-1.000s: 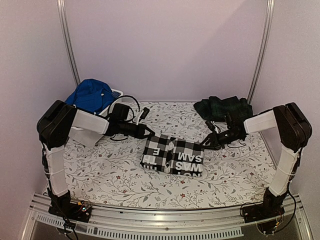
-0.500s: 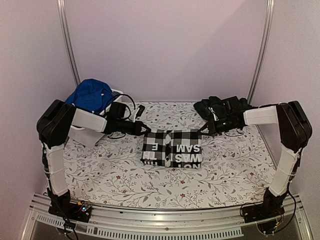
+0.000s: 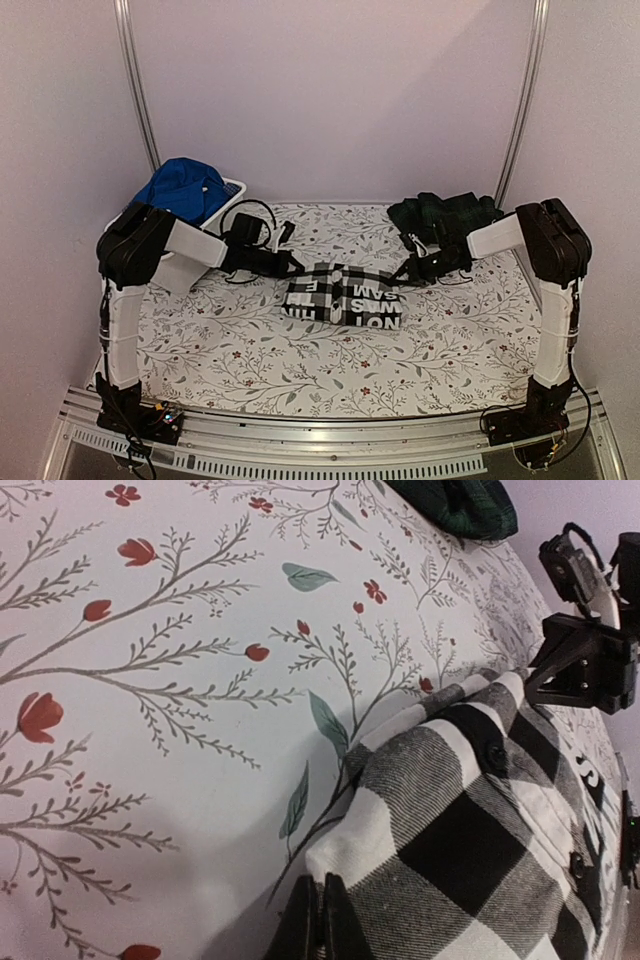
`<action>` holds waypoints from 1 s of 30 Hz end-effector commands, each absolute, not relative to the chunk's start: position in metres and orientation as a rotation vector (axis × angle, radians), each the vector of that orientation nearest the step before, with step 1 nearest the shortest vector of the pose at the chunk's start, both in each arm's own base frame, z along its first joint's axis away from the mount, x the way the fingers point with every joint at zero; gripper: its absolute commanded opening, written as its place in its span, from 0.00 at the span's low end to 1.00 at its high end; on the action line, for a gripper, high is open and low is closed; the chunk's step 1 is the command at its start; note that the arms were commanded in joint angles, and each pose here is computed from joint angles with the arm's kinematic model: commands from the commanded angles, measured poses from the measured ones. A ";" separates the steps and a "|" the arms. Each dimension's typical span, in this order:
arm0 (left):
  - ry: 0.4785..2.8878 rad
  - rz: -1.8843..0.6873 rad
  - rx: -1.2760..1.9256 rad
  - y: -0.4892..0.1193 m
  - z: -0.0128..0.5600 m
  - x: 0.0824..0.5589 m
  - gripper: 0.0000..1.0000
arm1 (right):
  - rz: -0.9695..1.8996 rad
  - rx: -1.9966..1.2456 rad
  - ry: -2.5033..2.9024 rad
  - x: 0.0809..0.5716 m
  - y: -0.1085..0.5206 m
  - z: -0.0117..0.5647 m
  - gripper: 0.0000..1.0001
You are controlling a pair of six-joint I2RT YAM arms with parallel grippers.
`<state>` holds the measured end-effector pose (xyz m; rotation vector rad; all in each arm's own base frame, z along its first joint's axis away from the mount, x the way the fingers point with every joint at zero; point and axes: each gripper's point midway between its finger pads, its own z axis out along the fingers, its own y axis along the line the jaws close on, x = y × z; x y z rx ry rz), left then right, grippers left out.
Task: Fold and stack the mixed laundry pile
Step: Smooth out the square-folded shirt at the center of the board.
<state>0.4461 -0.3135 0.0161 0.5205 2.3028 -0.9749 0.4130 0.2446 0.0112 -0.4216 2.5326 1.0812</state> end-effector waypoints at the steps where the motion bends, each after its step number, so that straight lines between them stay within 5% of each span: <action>1: 2.299 -0.844 0.475 -0.294 0.024 0.459 0.05 | 0.874 -0.334 2.607 0.426 0.221 -0.011 0.18; 2: 2.261 -0.827 0.487 -0.296 0.039 0.458 0.15 | 0.877 -0.345 2.593 0.429 0.223 -0.002 0.31; 5: 2.136 -0.742 0.511 -0.294 0.092 0.458 0.44 | 0.886 -0.386 2.498 0.436 0.229 0.042 0.50; 11: 1.893 -0.649 0.552 -0.285 0.200 0.443 0.83 | 0.834 -0.457 2.225 0.439 0.228 0.165 0.68; 12: 1.838 -0.628 0.570 -0.285 0.219 0.437 0.97 | 0.813 -0.470 2.178 0.437 0.225 0.184 0.71; 16: 1.662 -0.636 0.591 -0.282 0.276 0.412 1.00 | 0.792 -0.501 1.983 0.423 0.220 0.255 0.97; 22: 1.710 -0.915 0.628 -0.310 0.273 0.389 1.00 | 1.085 -0.455 1.884 0.399 0.235 0.278 0.99; 30: 2.010 -1.377 0.628 -0.378 0.171 0.329 1.00 | 1.705 -0.483 2.086 0.321 0.323 0.198 0.99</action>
